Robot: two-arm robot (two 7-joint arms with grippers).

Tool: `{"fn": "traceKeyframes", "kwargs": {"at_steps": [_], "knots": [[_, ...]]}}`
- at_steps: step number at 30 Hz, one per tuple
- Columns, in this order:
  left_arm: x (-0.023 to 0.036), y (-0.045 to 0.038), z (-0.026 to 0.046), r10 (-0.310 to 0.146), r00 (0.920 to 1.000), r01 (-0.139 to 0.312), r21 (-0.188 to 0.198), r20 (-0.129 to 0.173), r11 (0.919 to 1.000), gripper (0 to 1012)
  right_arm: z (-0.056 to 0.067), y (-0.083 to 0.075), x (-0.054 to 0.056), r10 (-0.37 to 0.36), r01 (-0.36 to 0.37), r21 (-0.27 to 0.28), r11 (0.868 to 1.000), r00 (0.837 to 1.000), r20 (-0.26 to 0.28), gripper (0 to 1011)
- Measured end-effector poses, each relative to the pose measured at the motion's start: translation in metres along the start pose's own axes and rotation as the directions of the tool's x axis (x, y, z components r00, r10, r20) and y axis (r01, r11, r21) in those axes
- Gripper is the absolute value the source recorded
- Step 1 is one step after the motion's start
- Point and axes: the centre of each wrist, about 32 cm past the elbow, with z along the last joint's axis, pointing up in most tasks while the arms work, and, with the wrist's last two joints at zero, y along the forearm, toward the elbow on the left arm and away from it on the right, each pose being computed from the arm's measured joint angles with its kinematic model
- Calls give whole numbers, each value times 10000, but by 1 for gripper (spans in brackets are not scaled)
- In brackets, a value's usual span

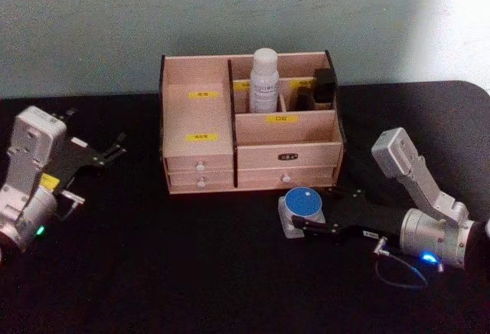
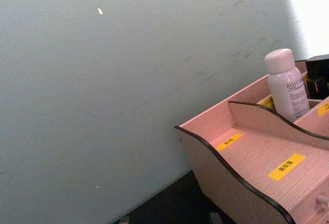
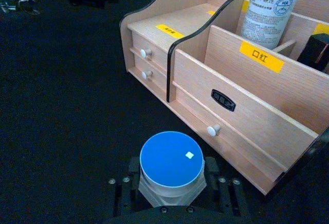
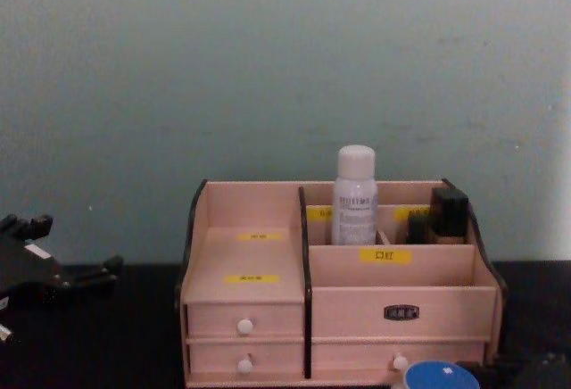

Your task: Pick up the facial cleanser and watermelon frost from the table and place them into the tiered storage box.

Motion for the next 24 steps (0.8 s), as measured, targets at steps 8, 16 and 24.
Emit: {"fn": "traceKeyframes", "kwargs": {"at_steps": [8,16,24], "knots": [[0,0,0,-1,10000,1,0,0,10000,1001,1,-2,1,2,-2,7,10000,10000,-1,707],[0,0,0,0,10000,0,0,0,10000,1001,5,-11,6,35,-34,126,9999,10000,-44,707],[0,0,0,0,10000,0,-1,0,10000,1001,139,-39,23,313,-315,704,9970,9995,43,707]]}}
